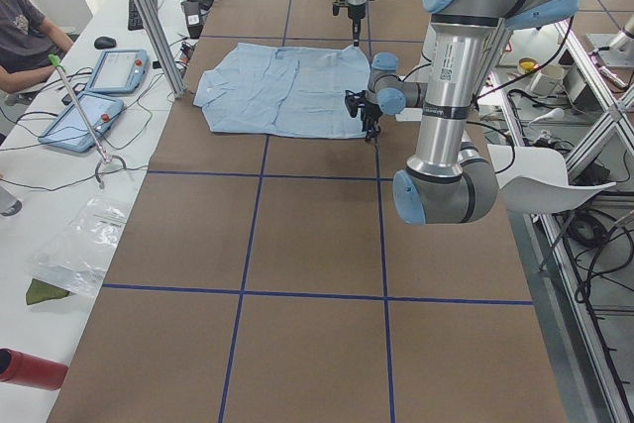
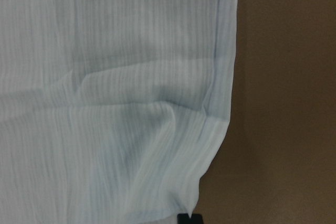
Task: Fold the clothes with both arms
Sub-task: 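Lower both grippers onto the hem corners nearest the robot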
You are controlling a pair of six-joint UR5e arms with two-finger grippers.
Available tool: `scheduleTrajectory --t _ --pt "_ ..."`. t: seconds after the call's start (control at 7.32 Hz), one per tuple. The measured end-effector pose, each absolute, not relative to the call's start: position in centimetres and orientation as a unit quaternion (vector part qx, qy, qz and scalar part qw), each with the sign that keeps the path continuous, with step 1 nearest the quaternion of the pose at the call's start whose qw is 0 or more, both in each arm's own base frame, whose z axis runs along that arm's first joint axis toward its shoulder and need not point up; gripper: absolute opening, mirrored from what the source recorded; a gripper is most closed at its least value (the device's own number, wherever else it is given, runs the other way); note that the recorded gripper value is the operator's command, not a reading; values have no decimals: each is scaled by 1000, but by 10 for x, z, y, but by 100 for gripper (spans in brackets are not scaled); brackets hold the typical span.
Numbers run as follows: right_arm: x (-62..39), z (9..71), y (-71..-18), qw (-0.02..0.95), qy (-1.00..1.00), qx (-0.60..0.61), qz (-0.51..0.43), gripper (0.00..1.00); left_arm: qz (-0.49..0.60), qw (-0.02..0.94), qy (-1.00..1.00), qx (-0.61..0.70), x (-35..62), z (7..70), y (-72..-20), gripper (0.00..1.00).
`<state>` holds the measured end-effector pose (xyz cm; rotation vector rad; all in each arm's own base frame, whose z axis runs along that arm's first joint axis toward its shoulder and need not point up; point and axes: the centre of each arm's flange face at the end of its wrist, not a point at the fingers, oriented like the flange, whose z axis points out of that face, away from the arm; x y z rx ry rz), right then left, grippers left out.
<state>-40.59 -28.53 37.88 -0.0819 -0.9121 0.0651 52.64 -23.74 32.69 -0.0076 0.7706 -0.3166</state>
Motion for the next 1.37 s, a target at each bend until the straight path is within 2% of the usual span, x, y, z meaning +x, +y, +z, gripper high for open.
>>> scheduleTrajectory --t 0.27,0.41,0.55,0.68,1.37 --pt "-405 380 -286 897 -440 -40 33 0 -152 914 376 -3 527 325 -237 43" --pt "-404 380 -286 897 -439 -40 33 0 -151 914 376 -3 527 324 -236 35" --pt "-404 381 -286 897 -439 -40 33 0 -151 914 376 -4 528 324 -236 14" --pt "-404 381 -287 897 -439 -40 34 0 -150 914 377 -4 528 324 -236 0" --pt "-394 376 -298 892 -447 -49 40 0 -165 907 388 1 515 312 -254 0"
